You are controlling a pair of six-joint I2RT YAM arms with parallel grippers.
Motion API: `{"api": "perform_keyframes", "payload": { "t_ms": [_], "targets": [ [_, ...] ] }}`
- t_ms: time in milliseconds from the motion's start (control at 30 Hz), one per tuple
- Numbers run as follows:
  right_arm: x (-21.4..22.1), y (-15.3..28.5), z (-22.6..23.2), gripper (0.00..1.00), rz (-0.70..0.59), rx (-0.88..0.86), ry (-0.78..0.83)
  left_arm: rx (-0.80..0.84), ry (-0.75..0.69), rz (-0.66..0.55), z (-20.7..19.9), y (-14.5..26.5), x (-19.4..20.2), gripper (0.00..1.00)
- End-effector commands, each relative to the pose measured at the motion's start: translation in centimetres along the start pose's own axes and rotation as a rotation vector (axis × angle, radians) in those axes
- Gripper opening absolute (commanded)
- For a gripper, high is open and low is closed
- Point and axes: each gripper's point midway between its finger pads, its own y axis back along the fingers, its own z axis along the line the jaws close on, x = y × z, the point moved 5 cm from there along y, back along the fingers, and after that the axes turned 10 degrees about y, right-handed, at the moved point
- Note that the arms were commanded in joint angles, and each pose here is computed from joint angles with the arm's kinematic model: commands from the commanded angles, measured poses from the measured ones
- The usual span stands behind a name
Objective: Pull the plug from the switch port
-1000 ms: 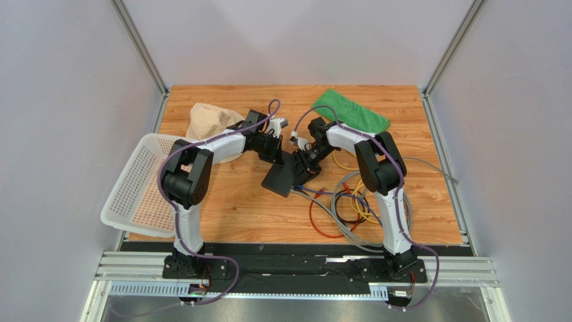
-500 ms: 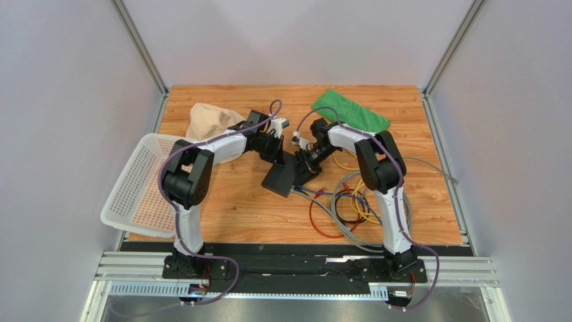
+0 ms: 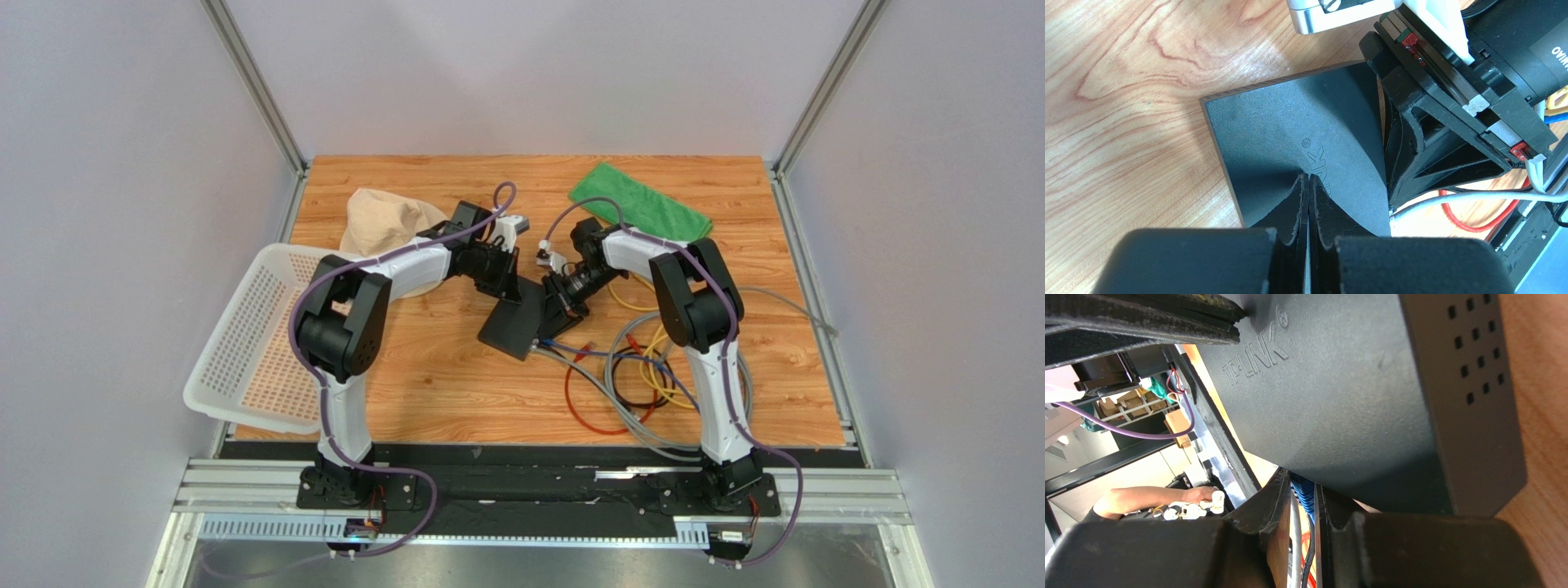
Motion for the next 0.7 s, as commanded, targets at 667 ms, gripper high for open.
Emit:
{"api": "perform_keyframes", "payload": {
  "t_ms": [667],
  "targets": [
    [2.87, -0.69, -5.42, 0.00, 0.109, 0.278, 0.020, -0.044, -0.077, 0.032, 0.27, -1.14, 0.89, 0.00]
  ]
}}
